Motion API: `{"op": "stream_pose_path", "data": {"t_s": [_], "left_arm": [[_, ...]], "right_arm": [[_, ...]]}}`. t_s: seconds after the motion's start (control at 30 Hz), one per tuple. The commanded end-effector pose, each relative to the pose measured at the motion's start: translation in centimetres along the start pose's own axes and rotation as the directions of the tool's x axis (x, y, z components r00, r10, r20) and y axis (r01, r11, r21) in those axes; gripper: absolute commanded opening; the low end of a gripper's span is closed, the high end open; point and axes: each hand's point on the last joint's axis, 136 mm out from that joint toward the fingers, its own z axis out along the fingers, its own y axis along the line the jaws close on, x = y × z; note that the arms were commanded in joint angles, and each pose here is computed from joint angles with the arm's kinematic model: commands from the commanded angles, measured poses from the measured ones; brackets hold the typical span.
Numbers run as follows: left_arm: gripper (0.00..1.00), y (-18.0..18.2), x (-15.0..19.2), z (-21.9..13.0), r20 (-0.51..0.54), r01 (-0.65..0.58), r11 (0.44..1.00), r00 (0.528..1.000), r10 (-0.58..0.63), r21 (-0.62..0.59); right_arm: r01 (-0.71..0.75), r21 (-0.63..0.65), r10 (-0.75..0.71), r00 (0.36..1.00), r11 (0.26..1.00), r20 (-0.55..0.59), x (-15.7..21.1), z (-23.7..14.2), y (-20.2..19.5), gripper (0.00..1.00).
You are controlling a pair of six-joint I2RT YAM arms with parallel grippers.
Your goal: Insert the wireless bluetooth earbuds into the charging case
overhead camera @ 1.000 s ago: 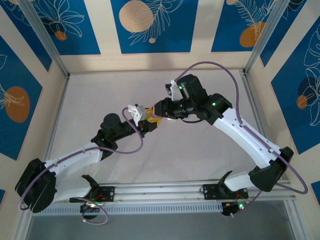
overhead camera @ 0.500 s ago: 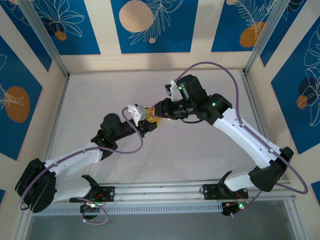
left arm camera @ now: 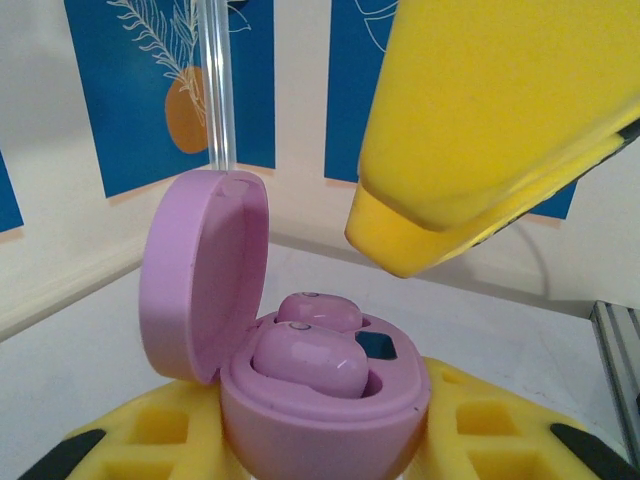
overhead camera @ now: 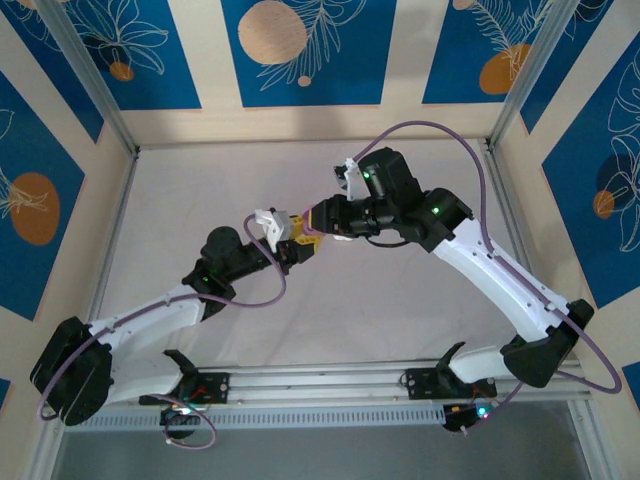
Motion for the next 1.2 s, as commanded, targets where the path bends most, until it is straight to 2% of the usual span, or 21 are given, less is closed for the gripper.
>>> {"op": "stream_pose_path", "data": {"t_s": [0.0,0.27,0.43,0.53,0.73,0.93,1.17], "left_arm": [[0.28,-0.4,-2.2,0.1,0.060,-0.016,1.000,0.998,0.015,0.014],[0.28,-0.7,-2.4,-0.3,0.052,-0.037,0.999,0.998,0.036,0.015],[0.28,-1.0,-2.5,-0.6,0.049,-0.048,0.999,0.998,0.047,0.025],[0.28,-1.5,-2.4,-0.8,0.039,-0.047,0.998,0.998,0.046,0.044],[0.28,-2.9,-1.5,-1.0,0.003,-0.065,0.994,0.998,0.065,0.087],[0.28,-3.7,-1.5,-1.1,-0.012,-0.069,0.992,0.997,0.070,0.106],[0.28,-3.5,-1.9,-1.0,-0.005,-0.070,0.994,0.997,0.071,0.089]], "right_arm": [[0.046,-0.034,-0.045,0.998,0.998,0.034,-0.6,-1.2,1.6,0.31],[0.075,-0.005,-0.073,0.983,0.997,0.169,-2.3,-4.2,1.1,0.31],[0.001,0.013,-0.004,0.964,1.000,0.264,-3.8,-6.9,-1.0,0.33],[-0.063,-0.018,0.065,0.958,0.998,0.278,-4.4,-7.9,-2.3,0.34],[-0.174,-0.091,0.191,0.952,0.981,0.238,-5.2,-7.8,-3.9,0.43],[-0.218,-0.127,0.231,0.967,0.968,0.105,-5.3,-5.2,-3.6,0.52],[-0.219,-0.147,0.221,0.975,0.965,0.000,-5.0,-2.7,-2.9,0.56]]}}
